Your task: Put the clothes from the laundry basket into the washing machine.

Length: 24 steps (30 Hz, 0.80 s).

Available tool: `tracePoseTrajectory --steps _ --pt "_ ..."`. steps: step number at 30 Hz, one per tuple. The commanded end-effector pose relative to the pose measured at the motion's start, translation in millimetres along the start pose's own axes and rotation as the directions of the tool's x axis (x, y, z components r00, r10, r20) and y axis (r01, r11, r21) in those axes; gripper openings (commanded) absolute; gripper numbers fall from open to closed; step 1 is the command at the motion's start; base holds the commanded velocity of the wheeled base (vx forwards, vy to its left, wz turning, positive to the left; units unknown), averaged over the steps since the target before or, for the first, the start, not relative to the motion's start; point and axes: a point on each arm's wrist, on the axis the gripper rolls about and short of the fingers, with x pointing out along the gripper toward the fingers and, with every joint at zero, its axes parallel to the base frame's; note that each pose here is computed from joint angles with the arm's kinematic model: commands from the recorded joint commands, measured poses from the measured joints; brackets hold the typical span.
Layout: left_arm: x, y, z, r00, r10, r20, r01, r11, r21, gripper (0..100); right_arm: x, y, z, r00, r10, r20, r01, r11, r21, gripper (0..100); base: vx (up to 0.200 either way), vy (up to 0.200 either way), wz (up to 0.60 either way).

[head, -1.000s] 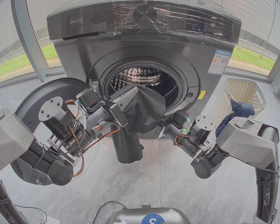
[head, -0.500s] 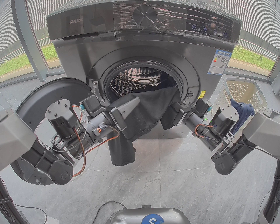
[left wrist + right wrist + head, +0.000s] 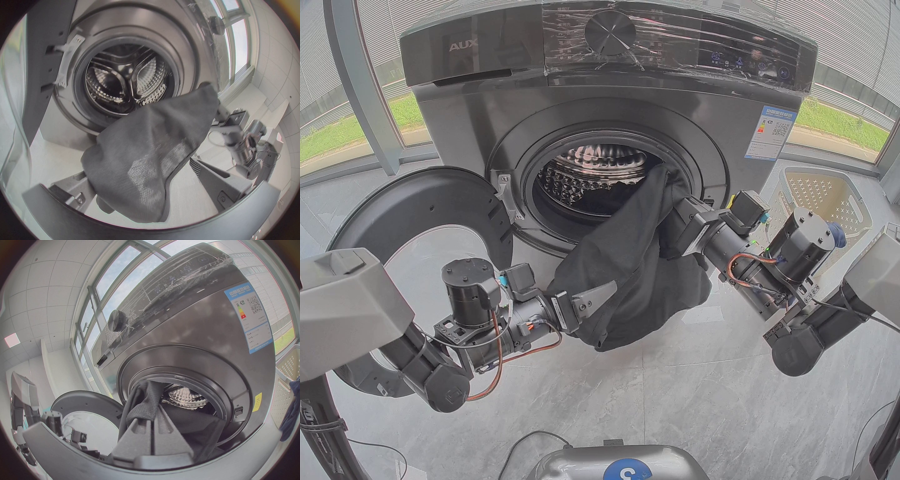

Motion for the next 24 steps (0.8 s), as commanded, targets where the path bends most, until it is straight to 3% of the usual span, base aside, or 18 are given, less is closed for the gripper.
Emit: tracePoseTrajectory --steps 1,10,17,18,24 --pt "6 12.4 -21.1 0.997 0.033 -0.064 -0.034 0.999 -0.011 100 2 8.3 6 0.999 0.010 0.031 -0.010 1.000 0.007 0 0.000 0.000 0.00" --pt "15 28.8 -47.3 0.989 0.063 -0.135 -0.054 0.996 0.070 100 14 24.8 2 0.999 0.016 0.050 -0.017 1.000 0.023 0 0.000 0.000 0.00" --pt "22 38.9 -60.7 0.992 0.055 -0.116 -0.043 0.993 0.108 100 21 35.1 -5 0.999 0.014 0.052 -0.016 0.999 0.036 0 0.000 0.000 0.00" --pt "23 42.7 -65.7 0.993 0.053 -0.108 -0.039 0.991 0.128 100 24 38.7 -7 0.998 0.013 0.056 -0.015 0.999 0.041 0 0.000 0.000 0.00" --pt "24 42.1 -70.3 0.996 0.035 -0.085 -0.022 0.988 0.154 100 31 40.8 -9 0.997 0.005 0.071 -0.008 0.999 0.045 0 0.000 0.000 0.00"
